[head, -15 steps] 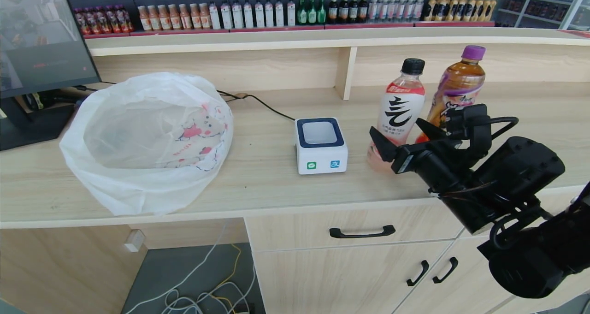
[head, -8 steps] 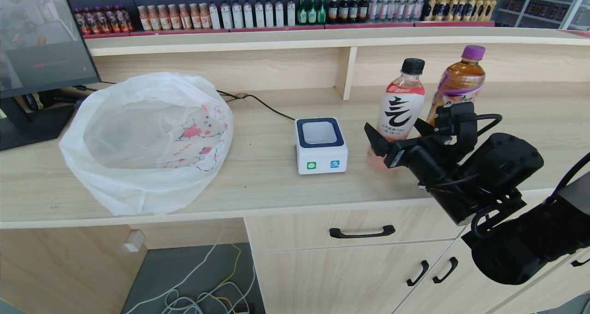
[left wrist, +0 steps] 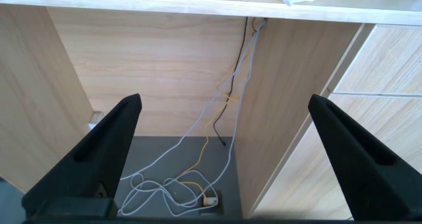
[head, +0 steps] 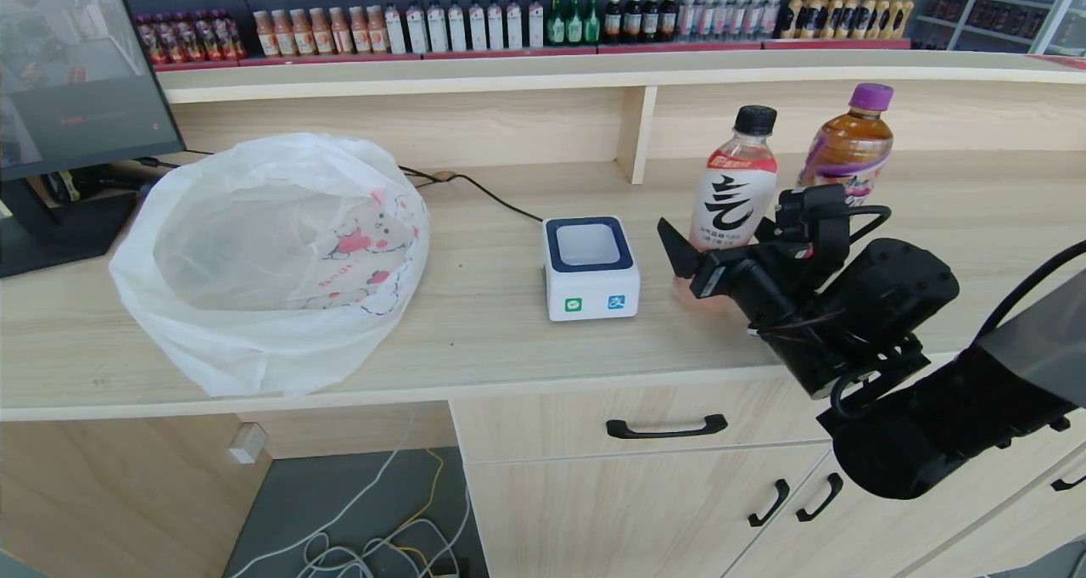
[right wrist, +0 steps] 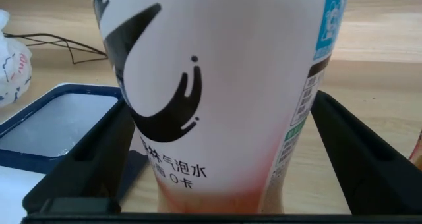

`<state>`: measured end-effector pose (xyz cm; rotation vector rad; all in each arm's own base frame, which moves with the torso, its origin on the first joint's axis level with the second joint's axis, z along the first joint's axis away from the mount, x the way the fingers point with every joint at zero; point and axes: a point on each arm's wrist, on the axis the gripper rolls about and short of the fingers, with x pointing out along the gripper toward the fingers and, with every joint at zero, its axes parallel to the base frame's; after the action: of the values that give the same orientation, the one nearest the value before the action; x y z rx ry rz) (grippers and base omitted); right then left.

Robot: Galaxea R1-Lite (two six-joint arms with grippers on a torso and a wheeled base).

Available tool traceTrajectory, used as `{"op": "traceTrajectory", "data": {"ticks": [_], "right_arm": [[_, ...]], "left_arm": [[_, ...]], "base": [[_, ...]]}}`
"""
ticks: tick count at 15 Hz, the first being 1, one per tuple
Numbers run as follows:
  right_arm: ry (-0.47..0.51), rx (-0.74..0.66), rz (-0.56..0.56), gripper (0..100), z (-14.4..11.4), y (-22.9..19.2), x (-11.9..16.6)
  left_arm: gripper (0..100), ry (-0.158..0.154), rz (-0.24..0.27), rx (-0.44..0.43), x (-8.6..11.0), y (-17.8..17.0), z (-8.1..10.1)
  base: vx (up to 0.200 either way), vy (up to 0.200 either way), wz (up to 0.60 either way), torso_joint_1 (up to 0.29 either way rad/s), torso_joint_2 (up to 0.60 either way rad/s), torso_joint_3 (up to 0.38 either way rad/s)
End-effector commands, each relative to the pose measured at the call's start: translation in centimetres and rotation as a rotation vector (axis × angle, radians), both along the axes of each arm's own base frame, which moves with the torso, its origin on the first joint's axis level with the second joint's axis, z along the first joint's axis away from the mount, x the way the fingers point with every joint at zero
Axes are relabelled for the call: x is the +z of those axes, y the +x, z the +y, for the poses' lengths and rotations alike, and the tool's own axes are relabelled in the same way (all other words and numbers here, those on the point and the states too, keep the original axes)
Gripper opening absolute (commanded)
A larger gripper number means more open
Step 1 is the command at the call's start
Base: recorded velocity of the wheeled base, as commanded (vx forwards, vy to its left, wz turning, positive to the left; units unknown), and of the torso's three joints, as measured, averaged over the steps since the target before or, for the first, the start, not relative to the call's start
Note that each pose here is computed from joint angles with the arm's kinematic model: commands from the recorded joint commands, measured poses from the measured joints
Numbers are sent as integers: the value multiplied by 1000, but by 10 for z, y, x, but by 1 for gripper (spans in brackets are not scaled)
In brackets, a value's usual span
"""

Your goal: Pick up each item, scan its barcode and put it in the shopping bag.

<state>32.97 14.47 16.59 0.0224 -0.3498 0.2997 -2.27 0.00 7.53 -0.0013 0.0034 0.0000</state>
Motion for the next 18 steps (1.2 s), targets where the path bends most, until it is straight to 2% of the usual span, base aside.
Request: {"op": "traceTrajectory", "data": {"ticks": [1, 12, 13, 18], "right_arm": [[1, 1, -3, 100, 1, 1, 0], [-8, 3, 12, 100, 0, -1, -4], [-8, 3, 8, 0, 0, -1, -3], [0, 6, 0, 0, 1, -1, 0]], "left_arm": [[100, 0, 0, 0, 0, 0, 0], [100, 0, 0, 0, 0, 0, 0], [100, 0, 0, 0, 0, 0, 0], [100, 0, 0, 2, 0, 0, 0]], "base": [[0, 0, 0, 0, 0, 0], [0, 0, 0, 0, 0, 0], [0, 0, 0, 0, 0, 0], [0, 0, 0, 0, 0, 0]]}}
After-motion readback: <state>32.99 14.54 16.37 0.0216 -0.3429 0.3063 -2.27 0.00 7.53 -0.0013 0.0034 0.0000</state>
